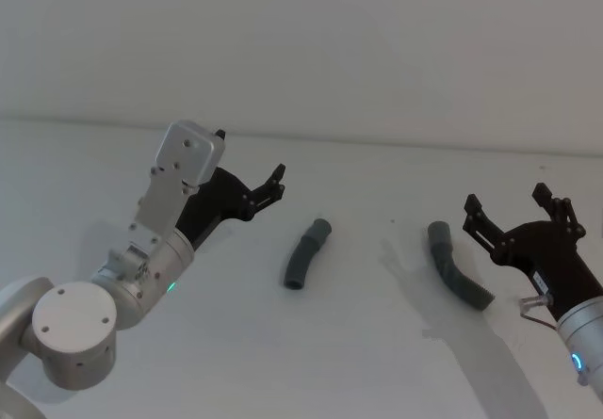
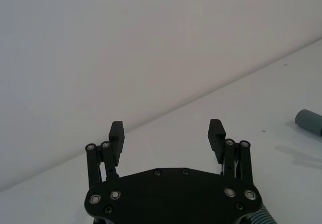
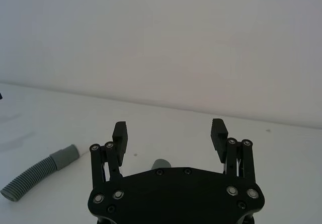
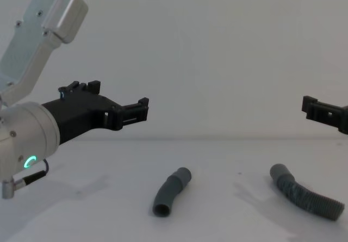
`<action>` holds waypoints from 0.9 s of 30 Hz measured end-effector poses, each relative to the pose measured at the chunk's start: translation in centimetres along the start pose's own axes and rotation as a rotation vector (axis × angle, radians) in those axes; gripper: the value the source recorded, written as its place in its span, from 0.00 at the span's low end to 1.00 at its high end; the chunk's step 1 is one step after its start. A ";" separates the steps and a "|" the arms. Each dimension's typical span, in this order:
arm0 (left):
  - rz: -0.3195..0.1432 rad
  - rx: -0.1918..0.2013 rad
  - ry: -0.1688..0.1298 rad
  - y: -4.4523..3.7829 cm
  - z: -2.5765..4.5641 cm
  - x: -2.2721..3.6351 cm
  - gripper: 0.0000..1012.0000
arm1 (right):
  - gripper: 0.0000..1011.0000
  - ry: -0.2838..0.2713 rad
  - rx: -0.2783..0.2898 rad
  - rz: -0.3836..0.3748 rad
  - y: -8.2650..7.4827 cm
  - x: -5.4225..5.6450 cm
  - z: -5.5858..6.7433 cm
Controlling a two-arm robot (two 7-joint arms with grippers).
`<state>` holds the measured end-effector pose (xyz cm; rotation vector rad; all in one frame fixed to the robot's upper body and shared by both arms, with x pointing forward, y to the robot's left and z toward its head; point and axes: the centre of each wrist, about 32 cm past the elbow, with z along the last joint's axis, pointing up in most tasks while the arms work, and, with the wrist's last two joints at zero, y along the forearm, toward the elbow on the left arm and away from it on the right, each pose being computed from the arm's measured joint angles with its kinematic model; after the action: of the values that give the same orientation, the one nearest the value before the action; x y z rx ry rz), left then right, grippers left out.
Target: Use both hands to pick up one end of the pipe from the table, align the ends, and insert them.
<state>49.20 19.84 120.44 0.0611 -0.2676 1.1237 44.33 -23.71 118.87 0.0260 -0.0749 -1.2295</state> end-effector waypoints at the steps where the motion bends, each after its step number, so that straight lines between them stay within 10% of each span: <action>1: 0.000 0.000 0.000 0.00 0.00 0.00 0.99 | 0.99 0.000 0.000 0.000 0.0 0.0 0.0; 27: 0.000 0.000 0.000 0.00 0.00 0.00 0.99 | 0.99 0.000 0.000 0.000 0.0 0.0 0.0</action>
<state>49.20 19.84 120.44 0.0612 -0.2676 1.1236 44.34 -23.71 118.87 0.0256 -0.0745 -1.2295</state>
